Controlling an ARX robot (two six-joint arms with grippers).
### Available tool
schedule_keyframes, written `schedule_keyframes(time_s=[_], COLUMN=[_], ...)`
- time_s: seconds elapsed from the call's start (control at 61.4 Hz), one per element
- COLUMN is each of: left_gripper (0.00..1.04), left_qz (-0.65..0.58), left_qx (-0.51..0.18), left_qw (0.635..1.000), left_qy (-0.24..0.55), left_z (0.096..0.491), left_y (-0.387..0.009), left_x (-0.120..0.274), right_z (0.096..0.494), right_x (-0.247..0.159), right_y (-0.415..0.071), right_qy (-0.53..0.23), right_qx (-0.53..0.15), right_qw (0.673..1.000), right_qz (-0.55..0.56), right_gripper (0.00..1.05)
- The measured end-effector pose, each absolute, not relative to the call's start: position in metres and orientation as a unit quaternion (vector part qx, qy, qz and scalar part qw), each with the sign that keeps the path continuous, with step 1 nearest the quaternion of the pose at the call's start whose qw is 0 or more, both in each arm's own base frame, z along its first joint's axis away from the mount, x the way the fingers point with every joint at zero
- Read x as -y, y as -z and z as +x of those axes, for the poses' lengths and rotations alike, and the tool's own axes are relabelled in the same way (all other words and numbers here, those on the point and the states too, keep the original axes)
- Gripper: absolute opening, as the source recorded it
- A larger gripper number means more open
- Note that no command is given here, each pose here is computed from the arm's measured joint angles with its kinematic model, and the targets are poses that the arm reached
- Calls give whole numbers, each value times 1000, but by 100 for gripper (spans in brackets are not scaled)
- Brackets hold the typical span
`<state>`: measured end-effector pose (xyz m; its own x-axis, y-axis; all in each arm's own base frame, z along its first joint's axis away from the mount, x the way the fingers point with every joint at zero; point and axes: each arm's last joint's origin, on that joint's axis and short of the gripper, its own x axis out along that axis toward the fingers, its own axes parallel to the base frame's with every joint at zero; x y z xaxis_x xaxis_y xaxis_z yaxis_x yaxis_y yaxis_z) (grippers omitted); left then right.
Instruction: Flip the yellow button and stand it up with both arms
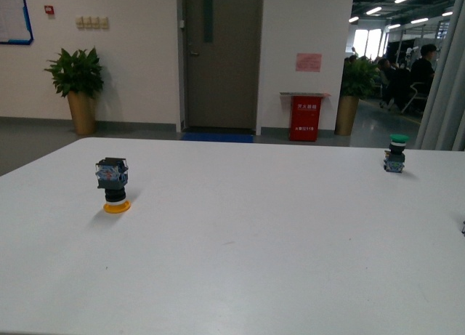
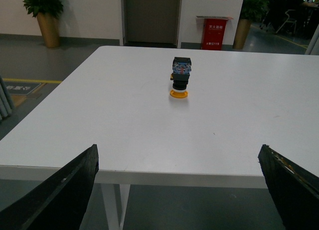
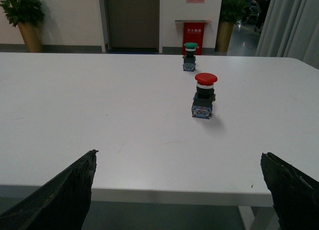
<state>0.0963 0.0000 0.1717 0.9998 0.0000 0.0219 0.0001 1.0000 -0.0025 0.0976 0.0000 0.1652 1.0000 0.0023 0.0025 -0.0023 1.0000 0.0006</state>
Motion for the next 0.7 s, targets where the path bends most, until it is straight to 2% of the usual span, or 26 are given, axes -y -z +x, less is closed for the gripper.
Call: schedule_keyframes(time_s=[0.44, 0.473, 0.505, 0.57, 0.619, 0.701], left_gripper=[99, 99, 99, 99, 99, 99], left_qz=[-1, -6, -4, 13, 24, 23], left_qx=[11, -12, -85, -179, -203, -178], left_qw=[1000, 1000, 995, 980, 975, 979], left_qy=[0, -11, -45, -84, -91, -94], left_z=[96, 97, 97, 98, 103, 114], left_y=[-172, -170, -170, -175, -181, -200], left_x=[0, 0, 0, -1, -2, -2], right_z=[98, 98, 98, 98, 98, 98], right_x=[0, 0, 0, 0, 0, 0], right_y=[-165, -165, -165, -165, -165, -165], right_qy=[-1, -1, -1, -1, -1, -1], right_qx=[1, 1, 1, 1, 2, 1], right_qw=[1000, 1000, 1000, 1000, 1000, 1000], right_qz=[0, 0, 0, 0, 0, 0], right_gripper=[98, 98, 98, 98, 98, 98])
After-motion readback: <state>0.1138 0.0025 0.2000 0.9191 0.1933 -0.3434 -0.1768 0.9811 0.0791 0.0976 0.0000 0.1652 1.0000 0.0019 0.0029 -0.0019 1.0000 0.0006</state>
